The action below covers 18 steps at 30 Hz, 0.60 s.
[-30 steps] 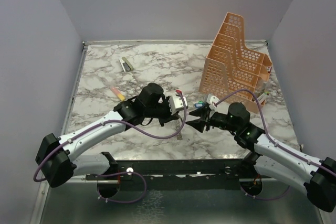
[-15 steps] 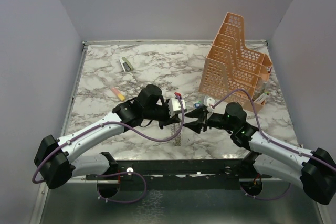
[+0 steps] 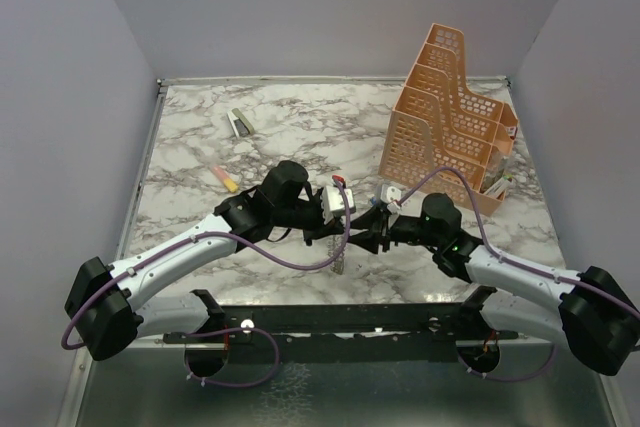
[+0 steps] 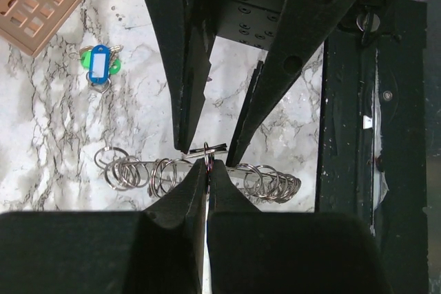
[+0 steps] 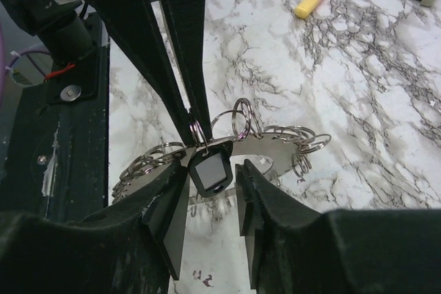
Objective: Remove the keys from the keyring
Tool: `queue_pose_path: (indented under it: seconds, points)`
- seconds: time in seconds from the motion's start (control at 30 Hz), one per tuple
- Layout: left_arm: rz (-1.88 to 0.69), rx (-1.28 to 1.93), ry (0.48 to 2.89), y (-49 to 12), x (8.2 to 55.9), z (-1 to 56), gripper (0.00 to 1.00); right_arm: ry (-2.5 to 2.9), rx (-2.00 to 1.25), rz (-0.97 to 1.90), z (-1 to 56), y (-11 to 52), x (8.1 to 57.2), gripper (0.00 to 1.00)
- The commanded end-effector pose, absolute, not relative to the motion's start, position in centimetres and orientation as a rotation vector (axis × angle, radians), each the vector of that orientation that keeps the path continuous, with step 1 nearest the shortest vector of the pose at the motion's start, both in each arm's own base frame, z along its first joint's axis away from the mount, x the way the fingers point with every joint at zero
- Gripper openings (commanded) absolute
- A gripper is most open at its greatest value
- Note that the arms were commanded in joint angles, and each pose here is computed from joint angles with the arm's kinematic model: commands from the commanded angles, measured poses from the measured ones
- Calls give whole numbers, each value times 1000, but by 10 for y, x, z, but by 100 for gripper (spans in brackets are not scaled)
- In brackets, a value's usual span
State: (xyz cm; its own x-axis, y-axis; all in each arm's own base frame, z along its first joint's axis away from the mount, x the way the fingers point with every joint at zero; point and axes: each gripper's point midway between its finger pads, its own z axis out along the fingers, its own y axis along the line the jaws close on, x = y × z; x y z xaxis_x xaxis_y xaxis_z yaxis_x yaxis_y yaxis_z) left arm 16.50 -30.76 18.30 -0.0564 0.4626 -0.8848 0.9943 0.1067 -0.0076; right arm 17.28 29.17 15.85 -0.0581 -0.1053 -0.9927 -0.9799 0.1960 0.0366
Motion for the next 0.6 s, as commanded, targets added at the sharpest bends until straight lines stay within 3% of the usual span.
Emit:
queue_pose_path:
  seconds: [0.0,0.57]
  points:
    - [-956,1465,1566,-313,158,191,0,1363,-1108,1037,164,294,175,38]
    - [-949,1448,1584,-313,161,190,0,1340,-1046,992,175,288,181,1]
